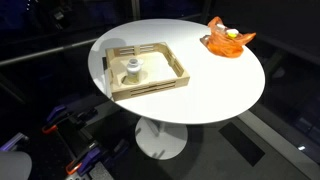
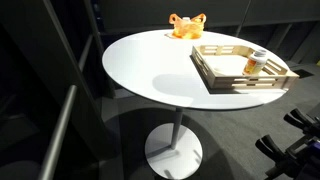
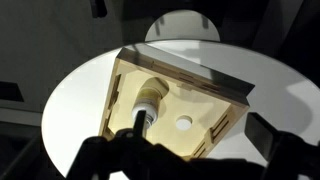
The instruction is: Pick up the white lid and twist it onto the white medicine bottle in the wooden tray
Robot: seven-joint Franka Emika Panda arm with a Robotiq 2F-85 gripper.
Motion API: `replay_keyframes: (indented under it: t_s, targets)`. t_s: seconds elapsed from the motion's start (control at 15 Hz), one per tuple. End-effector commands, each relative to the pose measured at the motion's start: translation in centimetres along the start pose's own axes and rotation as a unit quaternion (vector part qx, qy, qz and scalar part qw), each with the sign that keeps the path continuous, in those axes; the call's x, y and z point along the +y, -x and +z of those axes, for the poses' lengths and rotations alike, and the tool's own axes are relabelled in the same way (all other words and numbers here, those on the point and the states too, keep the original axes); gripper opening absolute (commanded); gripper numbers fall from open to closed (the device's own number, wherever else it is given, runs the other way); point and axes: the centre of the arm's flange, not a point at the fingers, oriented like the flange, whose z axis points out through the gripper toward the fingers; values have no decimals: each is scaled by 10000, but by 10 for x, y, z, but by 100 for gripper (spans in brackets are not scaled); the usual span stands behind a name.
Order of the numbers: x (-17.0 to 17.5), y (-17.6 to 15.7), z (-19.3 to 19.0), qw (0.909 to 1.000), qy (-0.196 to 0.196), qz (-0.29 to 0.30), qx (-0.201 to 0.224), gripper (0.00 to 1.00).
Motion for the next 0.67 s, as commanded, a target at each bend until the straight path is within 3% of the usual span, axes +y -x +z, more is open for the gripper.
replay_keyframes:
  t_s: [0.0,0.2,0.6]
  targets:
    - [0,0,2,10000,7,-1,-20,100]
    - [0,0,3,10000,14,-5,-48,100]
    - [-9,-30,-6,10000,-54,-3,-51,100]
